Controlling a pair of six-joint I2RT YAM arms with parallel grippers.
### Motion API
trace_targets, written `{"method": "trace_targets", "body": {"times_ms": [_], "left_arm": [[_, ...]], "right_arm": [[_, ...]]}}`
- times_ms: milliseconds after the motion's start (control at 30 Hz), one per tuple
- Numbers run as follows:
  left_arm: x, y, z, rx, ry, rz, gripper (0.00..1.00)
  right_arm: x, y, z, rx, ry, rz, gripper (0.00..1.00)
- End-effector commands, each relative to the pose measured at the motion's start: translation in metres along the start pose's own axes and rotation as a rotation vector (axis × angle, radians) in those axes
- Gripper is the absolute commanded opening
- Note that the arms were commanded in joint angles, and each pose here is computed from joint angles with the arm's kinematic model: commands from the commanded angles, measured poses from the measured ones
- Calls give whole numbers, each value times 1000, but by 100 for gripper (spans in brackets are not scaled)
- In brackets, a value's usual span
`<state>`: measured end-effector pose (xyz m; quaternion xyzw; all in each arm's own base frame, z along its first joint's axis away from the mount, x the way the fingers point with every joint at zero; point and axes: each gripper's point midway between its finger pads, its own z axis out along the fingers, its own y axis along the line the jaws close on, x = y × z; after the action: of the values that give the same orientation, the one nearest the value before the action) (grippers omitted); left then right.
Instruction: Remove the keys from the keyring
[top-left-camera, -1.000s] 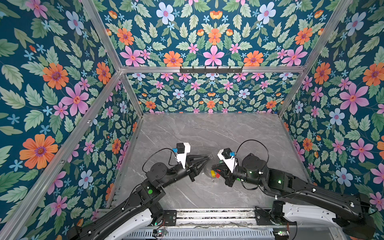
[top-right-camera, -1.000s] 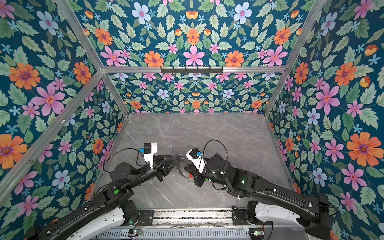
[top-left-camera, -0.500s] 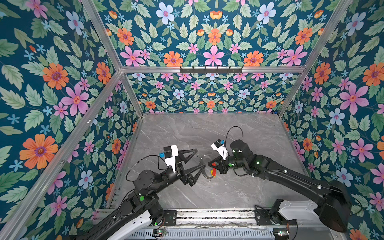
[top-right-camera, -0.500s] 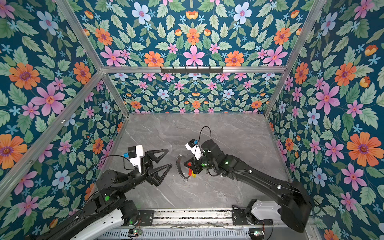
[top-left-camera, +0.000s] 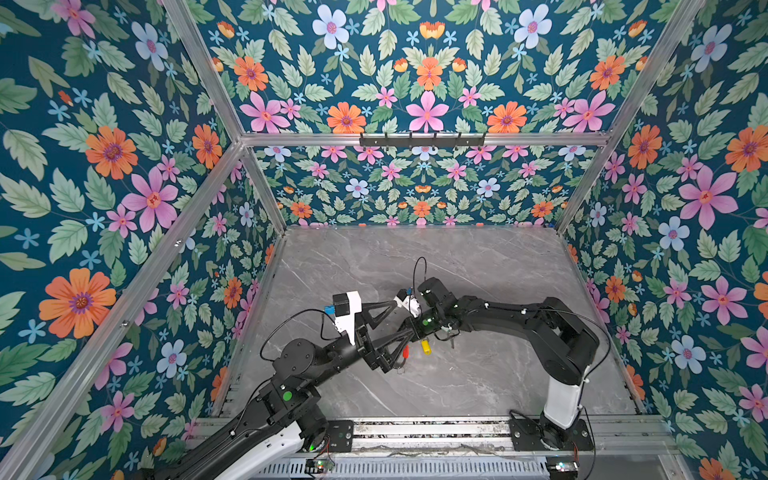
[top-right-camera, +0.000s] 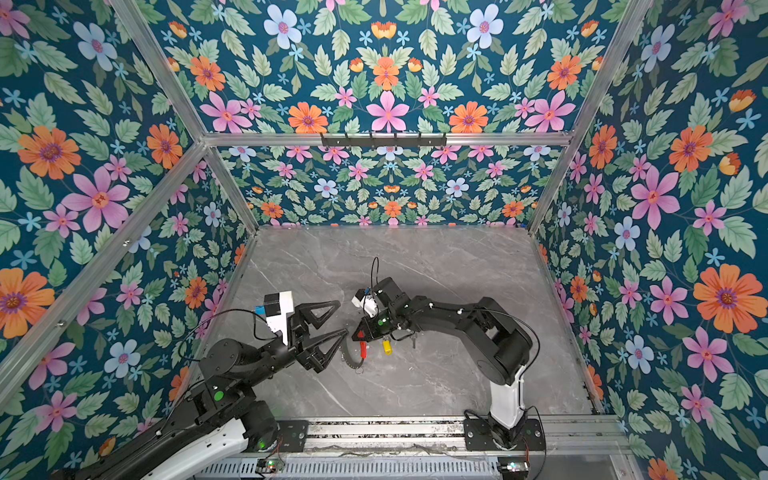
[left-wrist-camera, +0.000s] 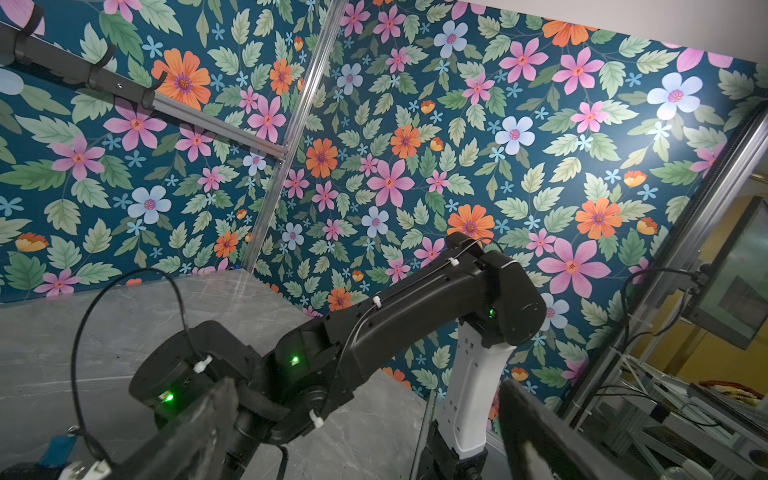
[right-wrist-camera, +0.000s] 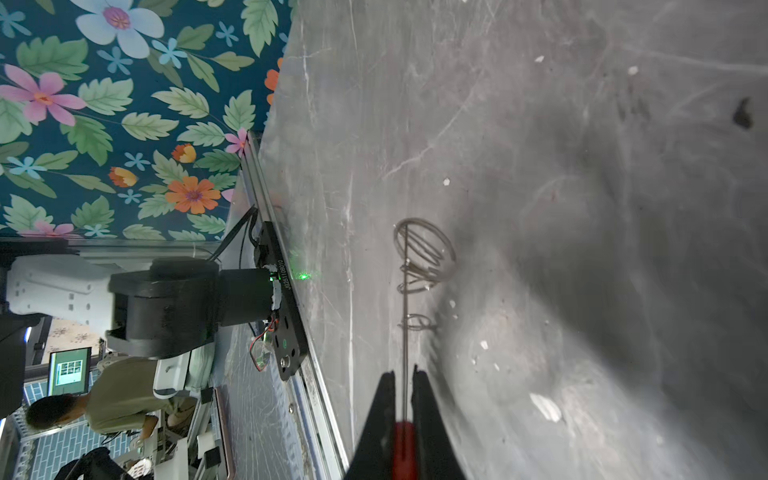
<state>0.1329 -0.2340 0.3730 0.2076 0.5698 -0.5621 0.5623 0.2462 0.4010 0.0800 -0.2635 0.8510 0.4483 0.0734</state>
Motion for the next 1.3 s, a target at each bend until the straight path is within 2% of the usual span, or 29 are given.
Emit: {"method": "trace_targets", "body": {"times_ms": [0, 67, 133, 300, 467, 600, 700, 800, 900, 1067, 1200, 1267], "left_arm": [[-6, -5, -1, 21, -22, 4, 100], [-6, -5, -2, 18, -20, 3, 100], [-4, -4, -2, 16, -16, 4, 100], [-3, -2, -2, 8, -11, 3, 100], [-1, 0, -1, -5, -4, 3, 100], [-1, 7, 0, -42, -4, 1, 100], [-4, 21, 0, -124, -20, 5, 100], [-8, 46, -1, -266, -36, 37, 100], [-11, 81, -4, -470, -47, 82, 100], [-18, 152, -20, -914, -64, 212, 100], [-21, 207, -29, -1037, -83, 209, 100], [-25, 248, -57, -1176, -119, 184, 100]], "right_arm": [[0, -12, 6, 36, 18, 30, 7], [-1, -24, 7, 99, 14, 37, 26], [-2, -33, 5, 153, 8, 39, 37], [-8, -54, -2, 292, -20, 50, 53], [-22, -57, -22, 403, -94, 19, 74], [-34, -51, -48, 510, -178, -25, 81], [-46, -21, -81, 535, -296, -107, 81], [-50, 9, -122, 535, -418, -160, 81], [-42, 26, -154, 526, -509, -190, 81], [-25, 39, -200, 547, -634, -216, 81], [-14, 46, -223, 558, -692, -234, 85], [-9, 45, -233, 582, -707, -227, 87]]}}
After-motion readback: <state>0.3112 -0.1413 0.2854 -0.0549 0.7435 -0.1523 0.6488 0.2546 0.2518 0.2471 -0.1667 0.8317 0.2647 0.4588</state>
